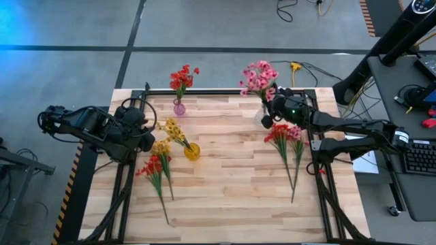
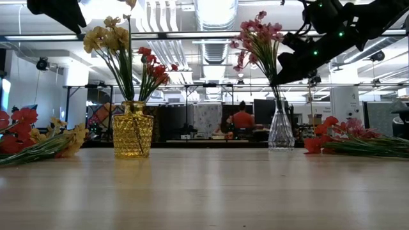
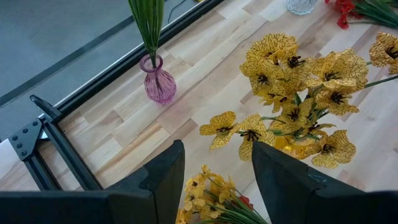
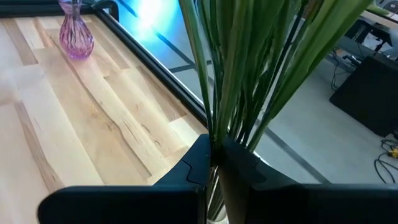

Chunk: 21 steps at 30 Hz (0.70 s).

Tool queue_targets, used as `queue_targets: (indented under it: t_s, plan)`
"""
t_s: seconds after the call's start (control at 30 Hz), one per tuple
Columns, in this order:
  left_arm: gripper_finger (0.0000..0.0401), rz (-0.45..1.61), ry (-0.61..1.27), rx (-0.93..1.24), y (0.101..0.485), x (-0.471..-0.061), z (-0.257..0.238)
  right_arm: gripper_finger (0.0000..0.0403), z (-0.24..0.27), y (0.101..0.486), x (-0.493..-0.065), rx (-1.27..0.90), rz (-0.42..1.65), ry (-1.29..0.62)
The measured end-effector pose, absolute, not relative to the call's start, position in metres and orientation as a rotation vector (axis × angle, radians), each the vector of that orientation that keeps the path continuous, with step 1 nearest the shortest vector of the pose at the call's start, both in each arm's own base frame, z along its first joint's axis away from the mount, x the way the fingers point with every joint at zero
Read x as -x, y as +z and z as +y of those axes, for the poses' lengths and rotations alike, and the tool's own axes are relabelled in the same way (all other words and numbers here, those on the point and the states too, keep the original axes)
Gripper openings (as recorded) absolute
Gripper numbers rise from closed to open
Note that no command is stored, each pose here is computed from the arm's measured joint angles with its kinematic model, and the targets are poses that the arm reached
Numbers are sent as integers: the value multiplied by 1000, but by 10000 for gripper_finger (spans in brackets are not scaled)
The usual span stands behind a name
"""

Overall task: Sort flowers into vase by color
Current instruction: Put the left pink flower into the transparent flower vase

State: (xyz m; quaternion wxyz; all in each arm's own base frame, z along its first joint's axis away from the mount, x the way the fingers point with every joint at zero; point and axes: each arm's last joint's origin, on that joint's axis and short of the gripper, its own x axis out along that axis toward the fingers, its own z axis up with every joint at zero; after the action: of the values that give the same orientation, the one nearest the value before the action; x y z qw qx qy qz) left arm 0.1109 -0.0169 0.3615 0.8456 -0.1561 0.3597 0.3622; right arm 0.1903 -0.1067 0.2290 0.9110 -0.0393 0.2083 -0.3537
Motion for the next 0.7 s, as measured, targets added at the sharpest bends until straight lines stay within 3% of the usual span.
queue_targets:
  t_s: [0.43, 0.7]
  plan:
    - [170, 759, 764, 329, 361, -111, -17, 22, -105, 219, -187, 72, 432, -732]
    - [170, 759, 764, 329, 361, -111, -17, 85, -105, 217, -187, 46, 430, -735]
